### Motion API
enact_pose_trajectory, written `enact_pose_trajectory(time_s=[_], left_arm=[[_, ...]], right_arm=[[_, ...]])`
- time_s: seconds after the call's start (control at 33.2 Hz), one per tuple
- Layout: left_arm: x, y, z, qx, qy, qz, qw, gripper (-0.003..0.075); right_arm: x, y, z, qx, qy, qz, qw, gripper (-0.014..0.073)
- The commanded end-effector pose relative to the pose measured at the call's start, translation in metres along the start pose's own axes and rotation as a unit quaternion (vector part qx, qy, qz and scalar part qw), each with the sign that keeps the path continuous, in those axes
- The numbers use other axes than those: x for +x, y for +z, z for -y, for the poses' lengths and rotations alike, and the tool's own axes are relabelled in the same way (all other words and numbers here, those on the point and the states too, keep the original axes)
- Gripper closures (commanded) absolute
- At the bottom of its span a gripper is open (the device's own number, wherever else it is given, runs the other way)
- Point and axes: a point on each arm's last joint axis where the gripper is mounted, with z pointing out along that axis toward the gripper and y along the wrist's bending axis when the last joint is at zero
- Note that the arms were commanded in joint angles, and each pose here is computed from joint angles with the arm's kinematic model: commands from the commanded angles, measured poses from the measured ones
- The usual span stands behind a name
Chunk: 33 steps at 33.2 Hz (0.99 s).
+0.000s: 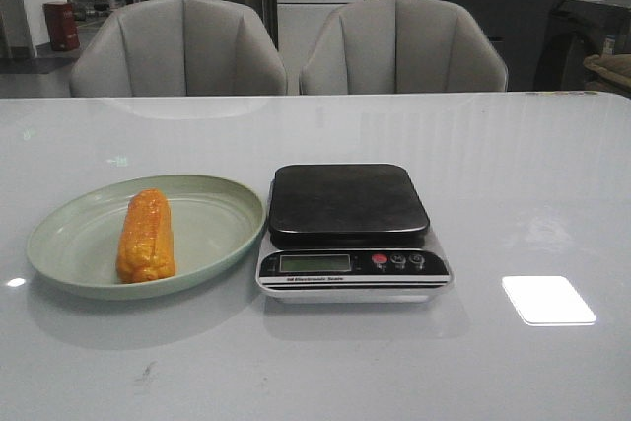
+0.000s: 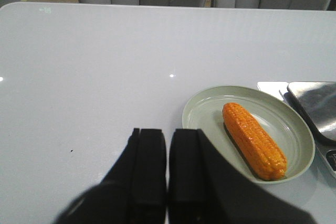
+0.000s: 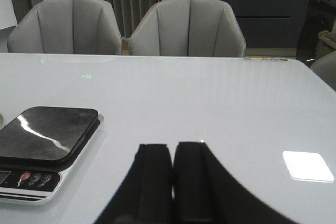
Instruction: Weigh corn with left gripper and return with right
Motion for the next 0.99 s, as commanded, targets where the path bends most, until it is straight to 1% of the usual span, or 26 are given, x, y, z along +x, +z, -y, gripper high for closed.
enact_pose_trajectory(time_s=[0.0, 0.09, 0.15, 0.18, 0.27, 0.33, 0.42, 0.6, 0.75, 0.9, 0.96], left_arm=[[-0.015, -0.001, 0.003, 0.014, -0.003, 0.042, 0.999, 0.0542], [-0.014, -0.001, 0.004, 0.023, 0.005, 0.040, 0.999, 0.0426], [-0.014, -0.001, 0.005, 0.028, 0.008, 0.040, 0.999, 0.0328], [-0.014, -0.001, 0.005, 0.028, 0.009, 0.039, 0.999, 0.0292], [-0.014, 0.002, 0.006, 0.032, 0.010, 0.029, 0.999, 0.0201], [-0.013, 0.006, 0.007, 0.034, 0.015, 0.018, 0.999, 0.0162], [-0.013, 0.014, 0.009, 0.044, 0.021, -0.003, 0.999, 0.0155], [-0.030, 0.037, 0.020, 0.068, 0.020, -0.048, 0.996, 0.0155], [-0.042, 0.074, 0.033, 0.082, -0.014, -0.104, 0.991, 0.0155], [-0.040, 0.114, 0.049, 0.094, -0.028, -0.170, 0.981, 0.0155], [-0.041, 0.126, 0.058, 0.104, -0.035, -0.183, 0.977, 0.0155]], right_arm=[[-0.005, -0.001, 0.000, 0.002, -0.009, 0.045, 0.999, 0.0428], [-0.005, -0.001, 0.000, 0.002, -0.009, 0.045, 0.999, 0.0428], [-0.005, -0.001, 0.000, 0.002, -0.009, 0.045, 0.999, 0.0428], [-0.005, -0.001, 0.000, 0.002, -0.009, 0.045, 0.999, 0.0428], [-0.005, -0.001, 0.000, 0.002, -0.009, 0.045, 0.999, 0.0428], [-0.005, -0.001, 0.000, 0.002, -0.009, 0.045, 0.999, 0.0428], [-0.005, -0.001, 0.000, 0.002, -0.009, 0.045, 0.999, 0.0428], [-0.005, -0.001, 0.000, 0.002, -0.009, 0.045, 0.999, 0.0428], [-0.005, -0.001, 0.000, 0.002, -0.009, 0.045, 0.999, 0.0428], [-0.005, -0.001, 0.000, 0.002, -0.009, 0.045, 0.999, 0.0428], [-0.005, -0.001, 0.000, 0.002, -0.009, 0.045, 0.999, 0.0428]])
